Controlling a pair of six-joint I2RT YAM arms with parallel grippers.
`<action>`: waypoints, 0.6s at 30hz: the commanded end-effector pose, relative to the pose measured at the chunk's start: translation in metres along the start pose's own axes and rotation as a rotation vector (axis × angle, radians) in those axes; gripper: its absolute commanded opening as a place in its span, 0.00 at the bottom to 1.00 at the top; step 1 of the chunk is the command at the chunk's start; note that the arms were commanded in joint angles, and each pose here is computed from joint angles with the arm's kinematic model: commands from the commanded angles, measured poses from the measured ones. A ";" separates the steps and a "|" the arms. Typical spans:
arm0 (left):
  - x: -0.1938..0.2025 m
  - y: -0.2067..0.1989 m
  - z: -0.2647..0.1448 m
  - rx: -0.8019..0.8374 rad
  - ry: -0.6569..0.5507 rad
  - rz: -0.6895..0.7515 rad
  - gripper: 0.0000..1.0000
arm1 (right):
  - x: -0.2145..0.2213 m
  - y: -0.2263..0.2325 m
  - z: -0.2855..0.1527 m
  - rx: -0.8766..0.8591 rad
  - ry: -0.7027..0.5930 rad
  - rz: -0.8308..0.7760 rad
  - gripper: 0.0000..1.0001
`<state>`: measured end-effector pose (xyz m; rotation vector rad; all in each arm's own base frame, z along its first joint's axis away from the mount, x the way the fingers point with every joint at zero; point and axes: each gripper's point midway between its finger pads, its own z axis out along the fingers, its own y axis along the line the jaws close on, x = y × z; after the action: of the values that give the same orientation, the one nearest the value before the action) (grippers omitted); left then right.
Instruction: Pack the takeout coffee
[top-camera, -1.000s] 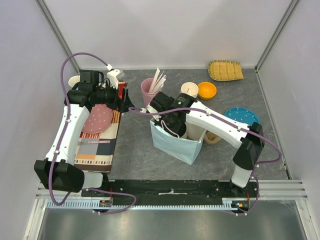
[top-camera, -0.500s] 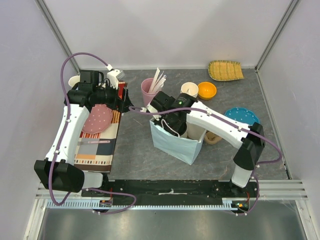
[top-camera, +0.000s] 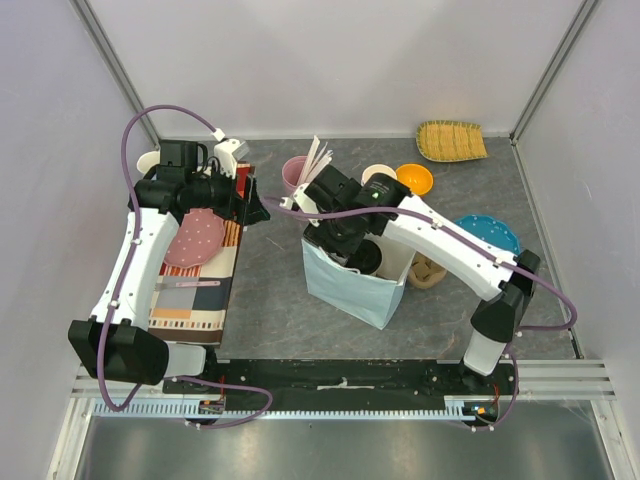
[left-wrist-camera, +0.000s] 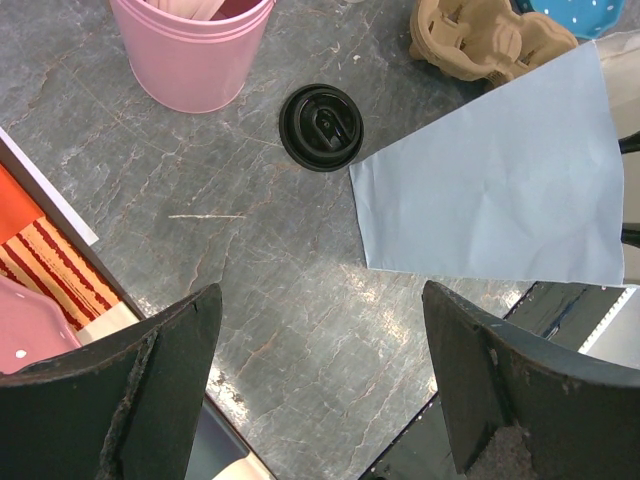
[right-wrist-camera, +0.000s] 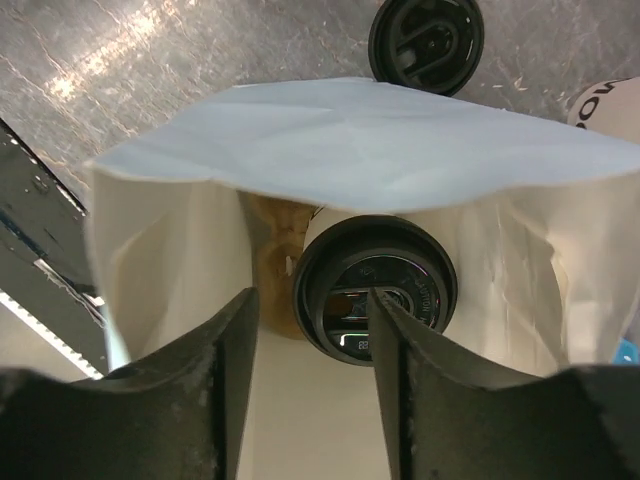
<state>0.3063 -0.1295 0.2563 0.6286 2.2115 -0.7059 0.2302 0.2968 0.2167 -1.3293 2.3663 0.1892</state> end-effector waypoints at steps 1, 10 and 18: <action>-0.019 -0.006 -0.009 0.008 -0.051 0.074 0.88 | -0.011 -0.009 -0.035 0.034 -0.084 -0.008 0.58; -0.029 -0.002 -0.004 0.010 -0.082 0.109 0.88 | -0.029 -0.019 -0.064 0.081 -0.182 -0.006 0.98; -0.076 0.024 0.026 -0.028 -0.230 0.246 0.86 | -0.051 -0.029 -0.103 0.134 -0.355 -0.003 0.98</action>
<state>0.3356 -0.1352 0.2662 0.6841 2.0898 -0.6616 0.2415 0.2938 0.2795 -1.2454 2.2005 0.2000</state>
